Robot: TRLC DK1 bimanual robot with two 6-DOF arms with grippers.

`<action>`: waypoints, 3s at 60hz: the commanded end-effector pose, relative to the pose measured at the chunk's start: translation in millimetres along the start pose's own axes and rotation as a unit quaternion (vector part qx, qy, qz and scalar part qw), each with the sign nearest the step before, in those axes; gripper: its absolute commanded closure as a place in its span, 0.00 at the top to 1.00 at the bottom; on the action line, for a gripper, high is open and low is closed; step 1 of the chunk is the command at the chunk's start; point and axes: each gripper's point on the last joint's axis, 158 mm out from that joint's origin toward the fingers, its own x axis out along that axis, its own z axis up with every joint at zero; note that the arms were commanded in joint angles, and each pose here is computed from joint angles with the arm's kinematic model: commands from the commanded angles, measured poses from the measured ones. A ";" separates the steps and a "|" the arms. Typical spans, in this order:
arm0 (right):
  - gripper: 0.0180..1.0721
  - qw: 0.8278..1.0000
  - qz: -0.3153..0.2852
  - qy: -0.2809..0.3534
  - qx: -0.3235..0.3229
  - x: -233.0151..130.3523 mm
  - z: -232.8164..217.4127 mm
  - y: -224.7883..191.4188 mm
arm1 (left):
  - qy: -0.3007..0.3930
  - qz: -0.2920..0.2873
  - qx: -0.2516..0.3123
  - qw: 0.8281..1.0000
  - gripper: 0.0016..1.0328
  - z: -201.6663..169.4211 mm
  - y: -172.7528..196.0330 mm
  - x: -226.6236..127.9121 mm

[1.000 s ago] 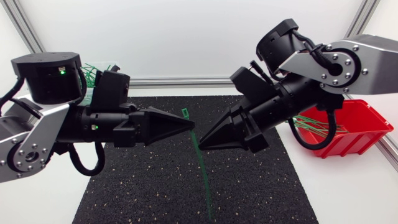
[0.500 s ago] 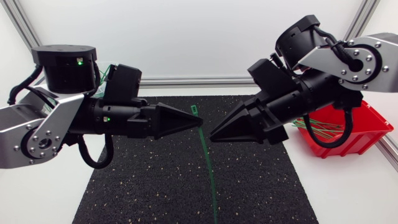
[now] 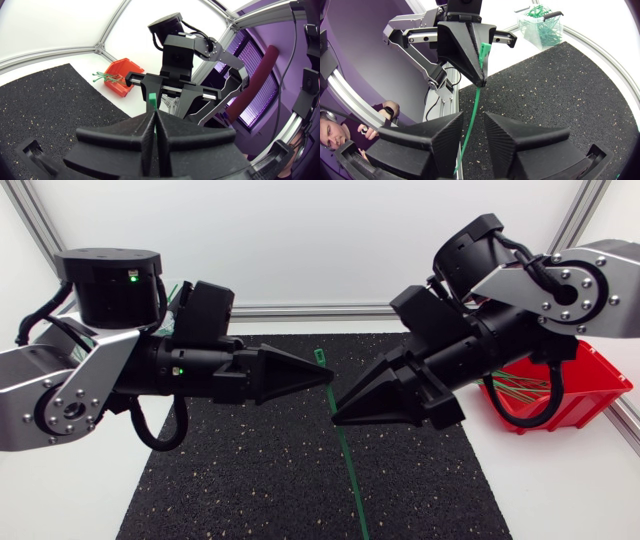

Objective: Take a green cable tie from the red box, thread the tail through the head to close it, then place it in the transparent bin on the left.

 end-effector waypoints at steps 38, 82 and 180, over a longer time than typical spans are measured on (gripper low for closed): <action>0.06 1.000 0.019 -0.009 0.002 -0.7 -7.6 17.7 | -0.022 -0.003 0.025 0.999 0.22 8.0 -0.3 7.6; 0.06 0.997 0.012 -0.082 0.012 -16.9 12.9 3.8 | -0.096 -0.001 0.010 0.995 0.29 25.1 -2.6 1.2; 0.06 0.995 0.004 -0.091 0.026 -16.3 13.3 -5.8 | -0.106 -0.007 -0.003 0.994 0.04 32.8 -0.3 5.0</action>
